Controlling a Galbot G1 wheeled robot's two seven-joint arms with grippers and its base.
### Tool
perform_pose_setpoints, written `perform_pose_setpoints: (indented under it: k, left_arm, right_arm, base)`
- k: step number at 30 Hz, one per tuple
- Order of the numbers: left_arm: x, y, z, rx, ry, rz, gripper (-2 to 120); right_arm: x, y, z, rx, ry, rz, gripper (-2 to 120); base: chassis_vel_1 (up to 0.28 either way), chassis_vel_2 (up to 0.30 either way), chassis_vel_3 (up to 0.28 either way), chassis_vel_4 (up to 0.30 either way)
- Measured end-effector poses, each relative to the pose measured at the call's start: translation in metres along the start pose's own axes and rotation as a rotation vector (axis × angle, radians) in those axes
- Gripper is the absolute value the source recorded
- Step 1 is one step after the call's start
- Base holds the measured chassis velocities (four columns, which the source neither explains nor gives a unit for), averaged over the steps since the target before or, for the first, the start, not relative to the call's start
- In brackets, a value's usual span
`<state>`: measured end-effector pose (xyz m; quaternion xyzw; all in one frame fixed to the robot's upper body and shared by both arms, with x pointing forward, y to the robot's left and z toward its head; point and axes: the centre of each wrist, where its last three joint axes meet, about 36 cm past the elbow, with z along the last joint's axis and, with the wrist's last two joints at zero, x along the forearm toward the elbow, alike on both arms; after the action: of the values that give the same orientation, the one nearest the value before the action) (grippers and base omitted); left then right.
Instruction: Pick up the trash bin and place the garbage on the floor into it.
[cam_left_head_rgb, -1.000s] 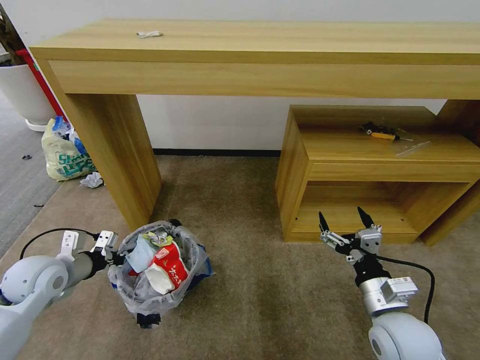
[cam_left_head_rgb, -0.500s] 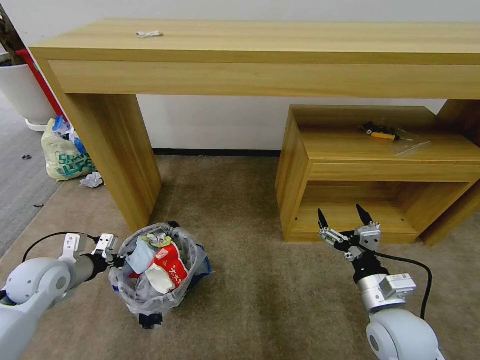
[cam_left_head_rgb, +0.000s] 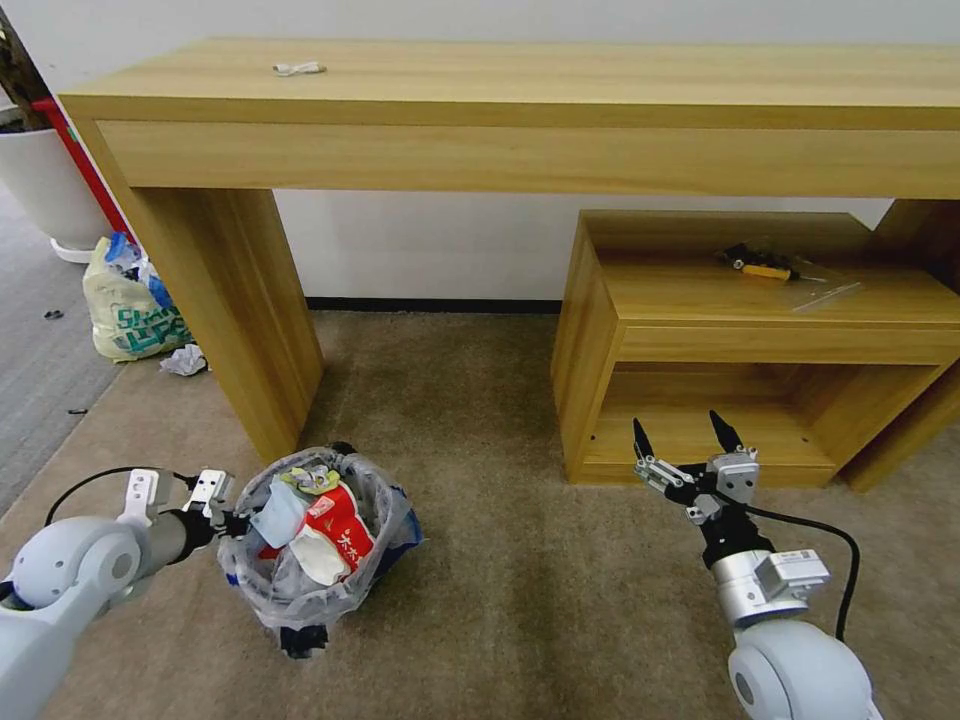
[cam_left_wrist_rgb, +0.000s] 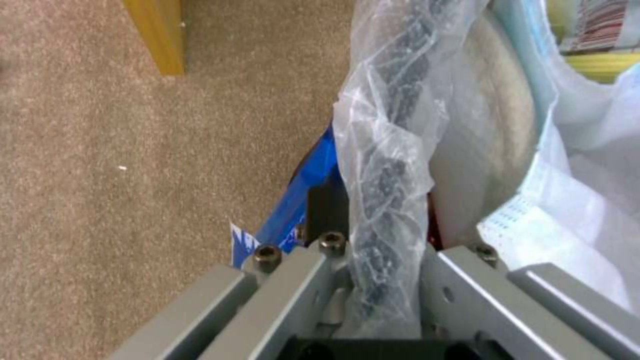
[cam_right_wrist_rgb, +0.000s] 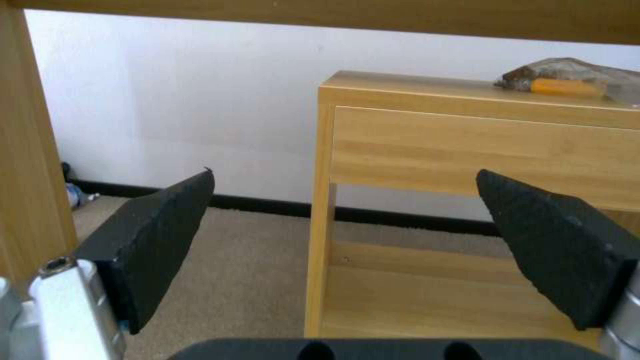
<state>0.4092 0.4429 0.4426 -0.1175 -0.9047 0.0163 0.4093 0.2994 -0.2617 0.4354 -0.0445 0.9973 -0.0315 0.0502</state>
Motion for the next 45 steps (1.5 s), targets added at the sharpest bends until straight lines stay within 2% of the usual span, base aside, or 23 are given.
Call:
perform_pose_setpoints:
  k: [5, 7, 8, 11, 12, 14, 16, 18, 20, 23, 24, 28, 31, 45]
  left_arm:
    - [0.001, -0.001, -0.001, -0.009, -0.005, 0.001, 9]
    - [0.002, -0.001, -0.001, -0.01, -0.006, 0.005, 21]
    - [0.002, -0.001, -0.001, -0.01, -0.006, 0.005, 21]
    - [0.002, -0.001, -0.002, -0.009, -0.01, 0.007, 34]
    - [0.002, -0.001, -0.002, -0.009, -0.01, 0.007, 34]
    - [0.002, 0.0, -0.003, -0.009, -0.013, 0.006, 46]
    - [0.003, 0.0, -0.003, -0.008, -0.013, 0.007, 49]
    - [0.003, 0.0, -0.003, -0.007, -0.015, 0.01, 59]
    - [0.004, 0.001, -0.003, -0.007, -0.015, 0.01, 62]
    - [0.005, 0.004, -0.003, -0.007, -0.017, 0.011, 79]
    - [0.005, 0.004, -0.003, -0.007, -0.017, 0.011, 79]
    - [0.01, 0.007, -0.004, -0.007, -0.022, 0.023, 95]
    - [0.013, 0.006, -0.006, -0.008, -0.028, 0.031, 99]
    - [0.028, 0.002, -0.017, -0.043, -0.05, 0.052, 100]
  right_arm:
    - [0.0, 0.0, 0.0, 0.002, 0.0, -0.002, 100]
    - [0.0, -0.001, 0.001, 0.004, 0.003, -0.002, 100]
    - [0.0, -0.001, 0.001, 0.004, 0.003, -0.002, 100]
    - [0.0, 0.0, 0.001, 0.003, 0.005, -0.004, 100]
    - [0.0, 0.0, 0.001, 0.003, 0.005, -0.004, 100]
    - [0.0, 0.0, 0.001, 0.003, 0.005, -0.004, 100]
    - [0.0, 0.0, 0.001, 0.003, 0.005, -0.004, 100]
    - [0.0, -0.001, 0.001, 0.004, 0.004, -0.005, 100]
    - [0.0, -0.001, 0.001, 0.004, 0.004, -0.005, 100]
    - [-0.001, 0.0, 0.002, 0.002, 0.005, -0.005, 100]
    - [-0.001, 0.0, 0.002, 0.002, 0.005, -0.005, 100]
    - [-0.002, 0.0, 0.003, -0.002, 0.007, -0.005, 100]
    - [-0.002, 0.0, 0.003, -0.003, 0.007, -0.006, 100]
    - [-0.003, 0.004, 0.004, -0.012, 0.011, -0.011, 100]
  base:
    - [0.0, 0.0, 0.0, 0.0]
    - [0.0, 0.0, 0.0, 0.0]
    - [0.0, 0.0, 0.0, 0.0]
    - [0.0, 0.0, 0.0, 0.0]
    - [0.0, 0.0, 0.0, 0.0]
    - [0.0, 0.0, 0.0, 0.0]
    - [0.0, 0.0, 0.0, 0.0]
    - [0.0, 0.0, 0.0, 0.0]
    - [0.0, 0.0, 0.0, 0.0]
    - [0.0, 0.0, 0.0, 0.0]
    - [0.0, 0.0, 0.0, 0.0]
    - [0.0, 0.0, 0.0, 0.0]
    - [0.0, 0.0, 0.0, 0.0]
    - [0.0, 0.0, 0.0, 0.0]
